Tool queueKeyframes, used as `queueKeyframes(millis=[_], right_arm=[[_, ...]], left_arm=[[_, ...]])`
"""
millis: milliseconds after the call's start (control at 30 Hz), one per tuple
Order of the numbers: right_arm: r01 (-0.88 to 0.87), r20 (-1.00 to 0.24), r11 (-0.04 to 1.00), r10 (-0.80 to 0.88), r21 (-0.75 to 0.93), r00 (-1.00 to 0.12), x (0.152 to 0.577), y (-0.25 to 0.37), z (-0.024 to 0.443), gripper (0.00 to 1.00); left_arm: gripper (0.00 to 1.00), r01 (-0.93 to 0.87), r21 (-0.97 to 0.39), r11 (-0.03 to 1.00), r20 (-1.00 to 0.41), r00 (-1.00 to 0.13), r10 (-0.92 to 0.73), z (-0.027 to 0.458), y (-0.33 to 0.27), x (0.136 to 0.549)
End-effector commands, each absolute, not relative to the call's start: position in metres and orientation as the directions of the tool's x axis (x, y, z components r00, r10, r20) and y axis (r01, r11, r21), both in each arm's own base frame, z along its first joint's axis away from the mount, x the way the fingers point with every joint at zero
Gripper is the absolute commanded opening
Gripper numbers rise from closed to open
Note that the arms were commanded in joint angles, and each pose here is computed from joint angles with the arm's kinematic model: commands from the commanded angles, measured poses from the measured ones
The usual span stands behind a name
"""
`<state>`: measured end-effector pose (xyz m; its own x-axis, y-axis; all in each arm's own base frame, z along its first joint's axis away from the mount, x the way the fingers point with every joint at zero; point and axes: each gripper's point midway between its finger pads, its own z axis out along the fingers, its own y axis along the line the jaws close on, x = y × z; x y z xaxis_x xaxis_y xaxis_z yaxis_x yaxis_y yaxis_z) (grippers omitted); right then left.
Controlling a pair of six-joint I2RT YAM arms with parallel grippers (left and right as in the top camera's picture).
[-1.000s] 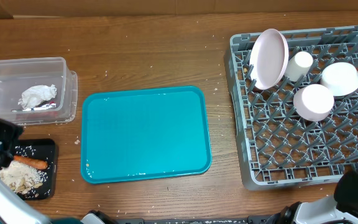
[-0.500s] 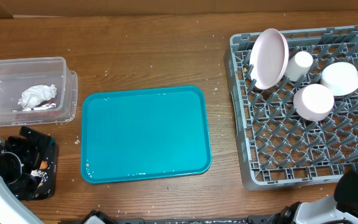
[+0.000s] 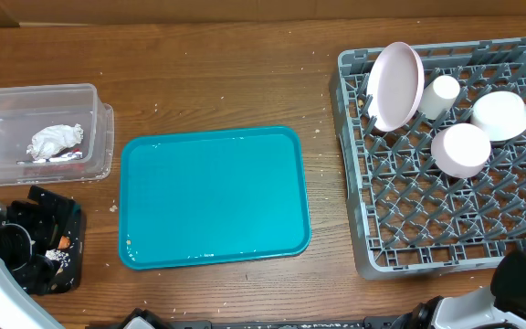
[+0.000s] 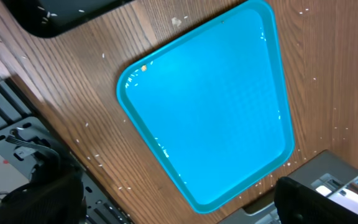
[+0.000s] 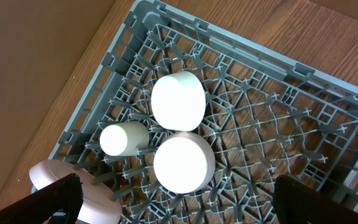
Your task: Sort waste into correct bins and load items into the dishwasher
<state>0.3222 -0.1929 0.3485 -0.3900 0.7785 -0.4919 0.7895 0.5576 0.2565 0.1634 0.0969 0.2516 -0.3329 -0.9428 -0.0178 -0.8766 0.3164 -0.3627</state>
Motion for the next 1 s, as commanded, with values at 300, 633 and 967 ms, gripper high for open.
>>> queueKeyframes(millis=[300,633,967], right_arm=[[0.786,-0.506,0.556,0.776,0.269,-0.376,0.323,-0.193,0.355,1.0],[0.786,-0.507,0.557,0.776,0.269,-0.376,0.323,-0.193,0.355,1.0],[0.786,-0.506,0.556,0.776,0.269,-0.376,0.323,-0.193,0.355,1.0]], left_arm=[[1.0,-0.52,-0.364,0.773,-0.377,-0.677,-0.633,0.283,0.043,0.21],[1.0,0.109,-0.14,0.984,-0.75,-0.66,-0.033,0.277,-0.021,0.24],[1.0,0.09,-0.219,0.972,-0.72,-0.687,-0.099,0.228,-0.031,0.215]])
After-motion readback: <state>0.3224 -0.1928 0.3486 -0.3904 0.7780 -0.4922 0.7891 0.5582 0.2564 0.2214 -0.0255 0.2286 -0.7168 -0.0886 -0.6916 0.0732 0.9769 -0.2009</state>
